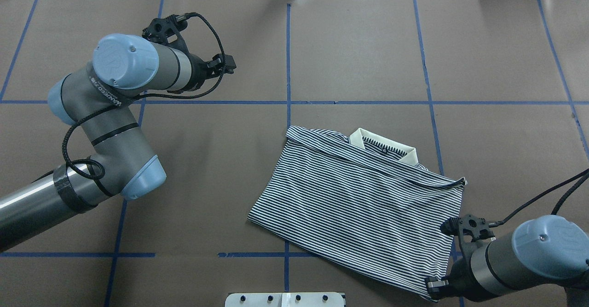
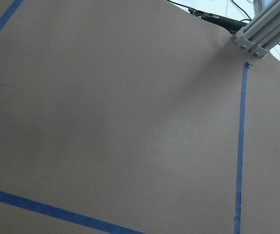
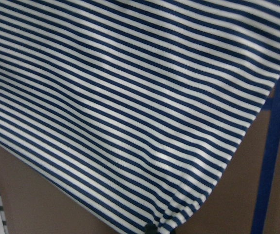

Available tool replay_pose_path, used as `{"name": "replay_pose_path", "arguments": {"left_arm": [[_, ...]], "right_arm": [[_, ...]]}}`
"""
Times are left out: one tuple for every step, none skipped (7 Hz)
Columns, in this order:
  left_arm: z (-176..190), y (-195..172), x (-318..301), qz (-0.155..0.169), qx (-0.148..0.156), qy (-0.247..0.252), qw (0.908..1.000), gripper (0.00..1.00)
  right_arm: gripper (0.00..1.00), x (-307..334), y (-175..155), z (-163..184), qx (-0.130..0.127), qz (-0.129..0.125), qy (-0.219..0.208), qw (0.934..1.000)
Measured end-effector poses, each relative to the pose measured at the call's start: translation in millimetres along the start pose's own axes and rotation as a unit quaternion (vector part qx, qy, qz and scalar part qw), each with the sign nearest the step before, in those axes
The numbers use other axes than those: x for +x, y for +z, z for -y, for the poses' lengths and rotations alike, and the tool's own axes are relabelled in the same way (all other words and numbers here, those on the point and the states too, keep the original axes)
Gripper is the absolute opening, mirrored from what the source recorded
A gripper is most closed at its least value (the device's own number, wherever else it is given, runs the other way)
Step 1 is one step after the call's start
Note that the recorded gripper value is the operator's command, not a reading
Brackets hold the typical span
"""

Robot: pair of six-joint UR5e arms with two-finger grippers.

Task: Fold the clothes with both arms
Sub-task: 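Hold the shirt edge with the right gripper while the left arm lowers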

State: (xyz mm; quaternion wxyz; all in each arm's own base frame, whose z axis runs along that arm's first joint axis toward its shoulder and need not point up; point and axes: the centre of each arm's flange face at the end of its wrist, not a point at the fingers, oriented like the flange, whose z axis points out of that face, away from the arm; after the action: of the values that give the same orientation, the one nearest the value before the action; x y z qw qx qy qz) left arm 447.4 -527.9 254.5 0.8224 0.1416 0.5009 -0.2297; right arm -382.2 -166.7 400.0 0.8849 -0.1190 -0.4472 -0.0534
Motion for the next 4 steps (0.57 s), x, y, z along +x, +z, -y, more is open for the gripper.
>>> {"name": "replay_pose_path", "arguments": {"left_arm": [[-16.9,-1.0,3.7,0.006,-0.021,-0.002,0.9998,1.0],[-53.3,-6.5,12.9,0.02,-0.054,-0.014,0.9982,1.0],[-101.6,-15.4,22.9,0.045,-0.088,-0.035,0.9945,0.99],[-151.6,-23.2,27.5,0.077,-0.115,-0.057,0.9887,0.98]], "right_arm": [[1.0,-6.9,-6.8,-1.5,0.004,0.01,0.001,0.9999],[1.0,-14.3,-23.7,12.5,0.026,0.028,0.01,0.9992],[1.0,-23.8,-48.9,33.8,0.057,0.053,0.02,0.9968],[1.0,-32.8,-76.0,53.1,0.087,0.078,0.028,0.9927]]}}
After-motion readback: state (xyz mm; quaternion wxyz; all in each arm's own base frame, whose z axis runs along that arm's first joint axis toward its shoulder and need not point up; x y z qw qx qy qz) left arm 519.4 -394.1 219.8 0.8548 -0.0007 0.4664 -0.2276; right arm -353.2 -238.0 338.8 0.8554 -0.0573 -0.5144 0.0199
